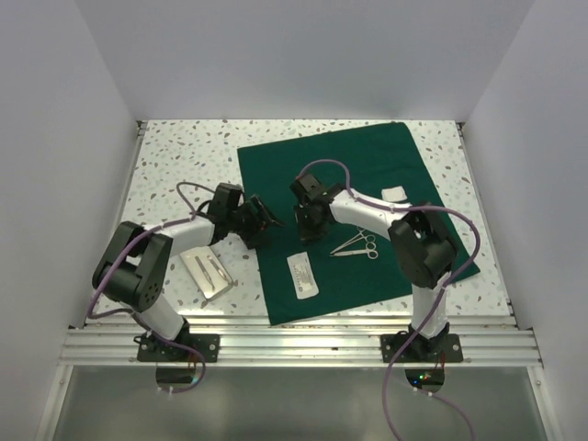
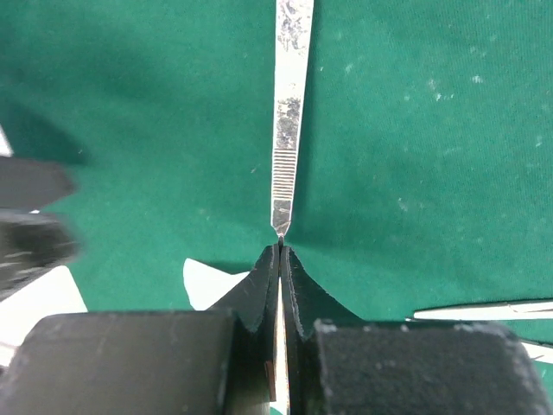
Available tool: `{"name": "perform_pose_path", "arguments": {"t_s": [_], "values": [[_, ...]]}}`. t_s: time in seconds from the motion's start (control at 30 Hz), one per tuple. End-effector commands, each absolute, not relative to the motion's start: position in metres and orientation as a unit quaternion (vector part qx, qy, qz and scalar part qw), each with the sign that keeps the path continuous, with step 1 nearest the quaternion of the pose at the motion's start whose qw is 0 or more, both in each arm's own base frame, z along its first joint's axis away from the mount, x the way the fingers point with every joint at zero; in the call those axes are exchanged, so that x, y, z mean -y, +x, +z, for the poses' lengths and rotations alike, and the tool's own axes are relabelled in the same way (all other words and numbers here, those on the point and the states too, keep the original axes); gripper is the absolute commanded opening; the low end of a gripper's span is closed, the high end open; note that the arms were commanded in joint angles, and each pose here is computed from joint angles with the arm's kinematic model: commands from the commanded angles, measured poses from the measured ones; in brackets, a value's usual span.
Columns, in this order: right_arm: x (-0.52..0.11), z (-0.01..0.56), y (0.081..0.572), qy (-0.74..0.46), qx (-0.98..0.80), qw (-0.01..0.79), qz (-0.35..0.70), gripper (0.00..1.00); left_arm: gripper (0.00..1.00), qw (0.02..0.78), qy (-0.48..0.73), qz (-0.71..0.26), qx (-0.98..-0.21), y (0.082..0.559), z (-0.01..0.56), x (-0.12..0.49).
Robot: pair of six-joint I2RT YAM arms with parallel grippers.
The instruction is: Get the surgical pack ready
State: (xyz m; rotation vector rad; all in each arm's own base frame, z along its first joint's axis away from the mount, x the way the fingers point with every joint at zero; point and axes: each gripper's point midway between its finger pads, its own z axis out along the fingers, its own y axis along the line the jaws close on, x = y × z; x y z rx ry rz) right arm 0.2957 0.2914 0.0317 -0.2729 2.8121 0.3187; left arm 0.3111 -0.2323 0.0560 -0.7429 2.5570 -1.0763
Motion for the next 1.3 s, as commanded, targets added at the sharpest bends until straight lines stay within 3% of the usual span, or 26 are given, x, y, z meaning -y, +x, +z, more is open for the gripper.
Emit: {"name": "perform_pose_path", "arguments": {"t_s": [0.0, 0.43, 0.7, 0.8, 0.83, 0.9, 0.93, 0.97, 1.07, 1.17, 1.27], "values": [[-0.310, 0.060, 0.294, -0.099, -0.965, 0.164, 0.180, 0.00, 0.73, 0.132, -0.244, -0.433, -0.857, 0.326, 0.083, 0.267], [-0.319, 0.074, 0.288, -0.091, -0.956, 0.163, 0.225, 0.00, 0.66, 0.104, -0.258, -0.435, -0.856, 0.333, 0.062, 0.288], [-0.326, 0.083, 0.288, -0.091, -0.952, 0.162, 0.243, 0.00, 0.55, 0.103, -0.253, -0.431, -0.860, 0.341, 0.056, 0.296], [-0.328, 0.085, 0.288, -0.093, -0.951, 0.162, 0.247, 0.00, 0.37, 0.111, -0.247, -0.434, -0.859, 0.347, 0.061, 0.298], [-0.330, 0.086, 0.287, -0.095, -0.950, 0.159, 0.252, 0.00, 0.20, 0.112, -0.244, -0.435, -0.859, 0.347, 0.061, 0.298], [-0.333, 0.092, 0.287, -0.097, -0.946, 0.163, 0.264, 0.00, 0.01, 0.120, -0.232, -0.435, -0.862, 0.349, 0.065, 0.298], [-0.331, 0.094, 0.289, -0.095, -0.946, 0.168, 0.261, 0.01, 0.00, 0.113, -0.233, -0.423, -0.868, 0.344, 0.061, 0.295], [-0.328, 0.098, 0.289, -0.096, -0.946, 0.173, 0.256, 0.21, 0.00, 0.122, -0.223, -0.417, -0.873, 0.343, 0.064, 0.292], [-0.306, 0.114, 0.298, -0.090, -0.947, 0.201, 0.234, 0.44, 0.00, 0.149, -0.207, -0.374, -0.892, 0.337, 0.071, 0.272], [-0.280, 0.133, 0.304, -0.079, -0.944, 0.223, 0.232, 0.56, 0.00, 0.191, -0.200, -0.326, -0.904, 0.330, 0.084, 0.245], [-0.254, 0.148, 0.310, -0.066, -0.942, 0.247, 0.216, 0.61, 0.00, 0.223, -0.187, -0.282, -0.914, 0.316, 0.101, 0.219]]}}
